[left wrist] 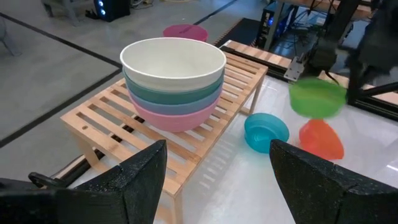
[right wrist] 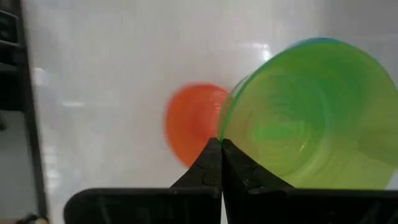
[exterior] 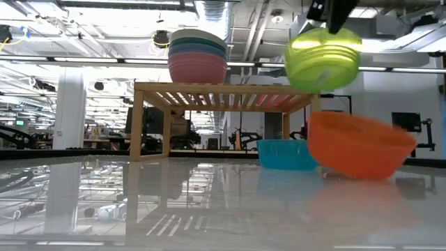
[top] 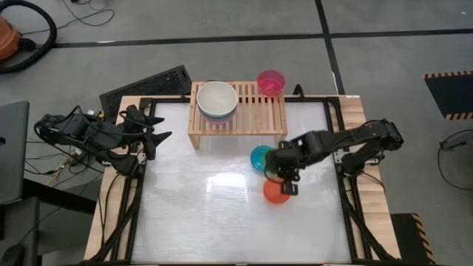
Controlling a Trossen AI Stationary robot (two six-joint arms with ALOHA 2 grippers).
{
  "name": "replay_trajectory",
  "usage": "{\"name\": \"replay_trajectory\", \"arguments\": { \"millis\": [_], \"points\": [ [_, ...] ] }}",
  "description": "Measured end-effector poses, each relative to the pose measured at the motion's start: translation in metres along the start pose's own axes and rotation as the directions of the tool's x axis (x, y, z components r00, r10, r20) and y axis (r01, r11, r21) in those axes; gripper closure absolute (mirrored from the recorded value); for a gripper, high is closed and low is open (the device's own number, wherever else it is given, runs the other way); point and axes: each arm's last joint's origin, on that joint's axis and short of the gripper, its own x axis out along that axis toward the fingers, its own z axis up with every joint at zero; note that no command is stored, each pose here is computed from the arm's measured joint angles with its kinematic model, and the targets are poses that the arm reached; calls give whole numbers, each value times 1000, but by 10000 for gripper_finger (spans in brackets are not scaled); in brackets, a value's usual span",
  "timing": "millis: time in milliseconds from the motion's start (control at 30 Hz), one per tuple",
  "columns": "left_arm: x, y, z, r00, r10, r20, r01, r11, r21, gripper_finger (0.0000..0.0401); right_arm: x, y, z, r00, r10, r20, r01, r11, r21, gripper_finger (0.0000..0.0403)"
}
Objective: Place and stack bowls onto a shelf
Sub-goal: Stack the green transparent bowl on top of the pink transparent bowl on the shelf
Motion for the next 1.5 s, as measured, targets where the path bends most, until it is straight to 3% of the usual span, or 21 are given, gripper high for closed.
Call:
{"name": "replay_trajectory", "arguments": {
  "millis": [67, 200, 333, 500, 633, 900, 1133, 1500],
  "points": [
    [0, 0, 0, 1000, 0, 0, 0, 1000, 0, 133, -19, -7, 7, 998, -25, 49, 26, 999, -33, 386],
    [0, 0, 0, 1000, 1, 1, -1, 1000, -1, 133, -61, -34, 17, 968, -197, 157, 212, 973, -88, 386],
    [0, 1, 0, 1000, 18, 10, -18, 1000, -22, 133, -96, -80, 24, 903, -357, 239, 376, 926, -39, 386],
    [0, 1, 0, 1000, 26, 14, -26, 999, -45, 133, -121, -150, 25, 816, -496, 296, 506, 861, 48, 386],
    [0, 1, 1, 999, 44, 24, -42, 996, -81, 133, -124, -198, 25, 787, -516, 339, 520, 850, 86, 386],
    [0, 2, 1, 995, 89, 47, -82, 988, -134, 133, -90, -258, 31, 841, -480, 250, 492, 870, 13, 386],
    [0, 3, 2, 993, 102, 54, -93, 985, -147, 133, -69, -271, 25, 903, -411, 127, 419, 907, -43, 386],
    [0, 3, 2, 990, 126, 67, -115, 982, -148, 133, -64, -274, 25, 919, -375, 125, 385, 921, -64, 386]
  ]
}}
